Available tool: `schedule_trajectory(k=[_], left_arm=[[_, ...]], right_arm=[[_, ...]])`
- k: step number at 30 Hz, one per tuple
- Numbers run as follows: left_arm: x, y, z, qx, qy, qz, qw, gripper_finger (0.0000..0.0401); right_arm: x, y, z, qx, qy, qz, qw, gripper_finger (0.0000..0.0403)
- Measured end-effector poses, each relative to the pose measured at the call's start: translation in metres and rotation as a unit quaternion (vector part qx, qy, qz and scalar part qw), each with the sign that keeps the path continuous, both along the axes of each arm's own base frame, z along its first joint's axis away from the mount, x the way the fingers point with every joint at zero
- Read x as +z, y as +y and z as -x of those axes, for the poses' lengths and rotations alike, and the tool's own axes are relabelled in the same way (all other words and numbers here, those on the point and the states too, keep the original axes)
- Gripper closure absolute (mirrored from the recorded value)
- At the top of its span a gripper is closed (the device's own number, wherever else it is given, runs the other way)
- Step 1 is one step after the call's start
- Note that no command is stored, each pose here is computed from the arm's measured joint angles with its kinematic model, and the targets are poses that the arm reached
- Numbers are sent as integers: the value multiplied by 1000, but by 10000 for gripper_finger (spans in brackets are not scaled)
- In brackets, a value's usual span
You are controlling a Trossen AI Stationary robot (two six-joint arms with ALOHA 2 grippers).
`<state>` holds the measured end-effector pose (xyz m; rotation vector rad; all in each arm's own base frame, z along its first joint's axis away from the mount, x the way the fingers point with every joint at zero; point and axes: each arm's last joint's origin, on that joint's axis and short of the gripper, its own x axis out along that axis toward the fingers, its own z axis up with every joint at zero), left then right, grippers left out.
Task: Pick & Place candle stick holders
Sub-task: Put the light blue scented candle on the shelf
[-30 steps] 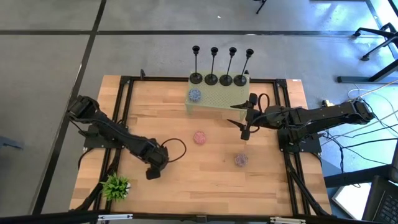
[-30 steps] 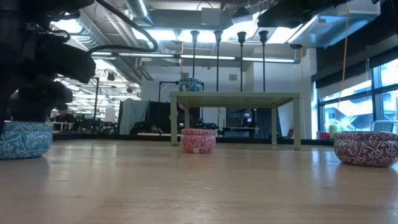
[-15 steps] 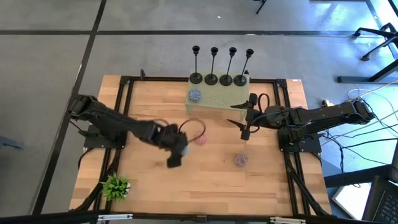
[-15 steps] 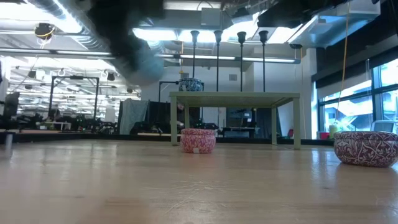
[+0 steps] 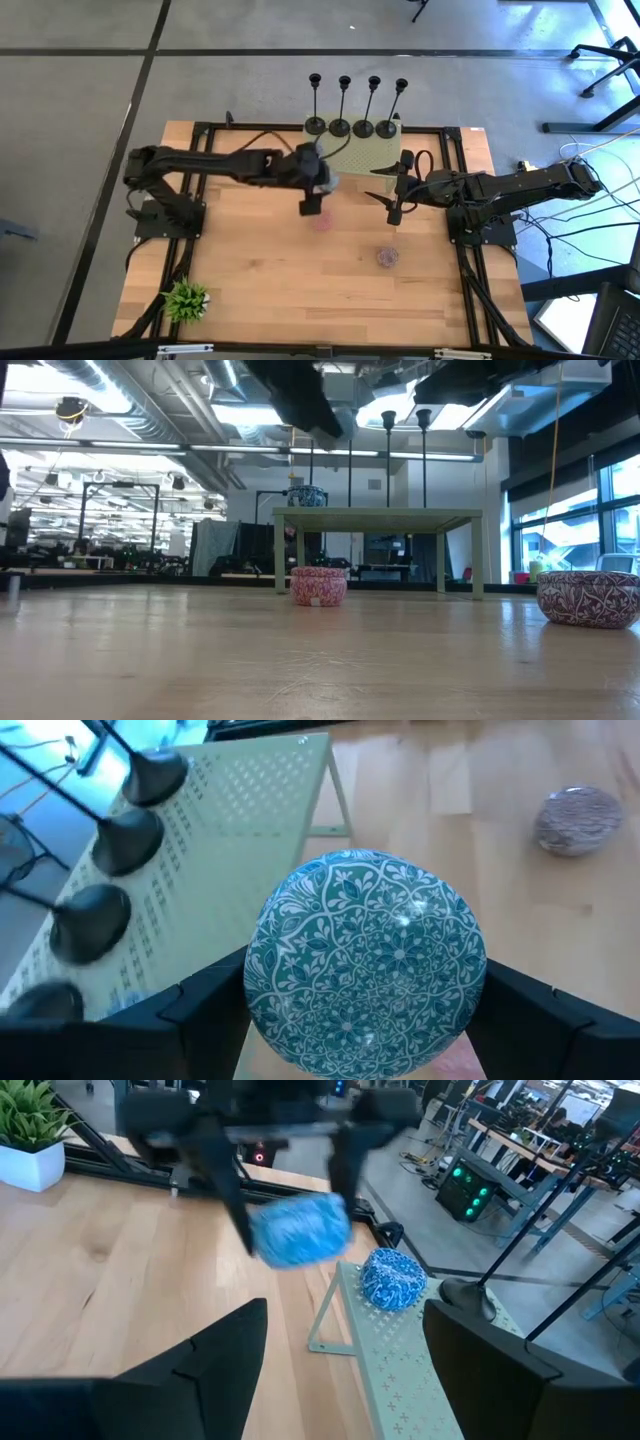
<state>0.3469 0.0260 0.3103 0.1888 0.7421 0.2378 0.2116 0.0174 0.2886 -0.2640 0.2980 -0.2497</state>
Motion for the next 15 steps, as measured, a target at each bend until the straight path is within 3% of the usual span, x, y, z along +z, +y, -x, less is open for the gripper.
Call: schedule_trajectory(k=[9,15], left_arm=[[-16,41,-41,-29,85,-79,993,95],[-17,66,-54,-13,101,-69,992,95]], right_arm=[[-1,0,0,-7,-4,-23,1000,130],[-1,0,0,-12,-8,-42,999,130]])
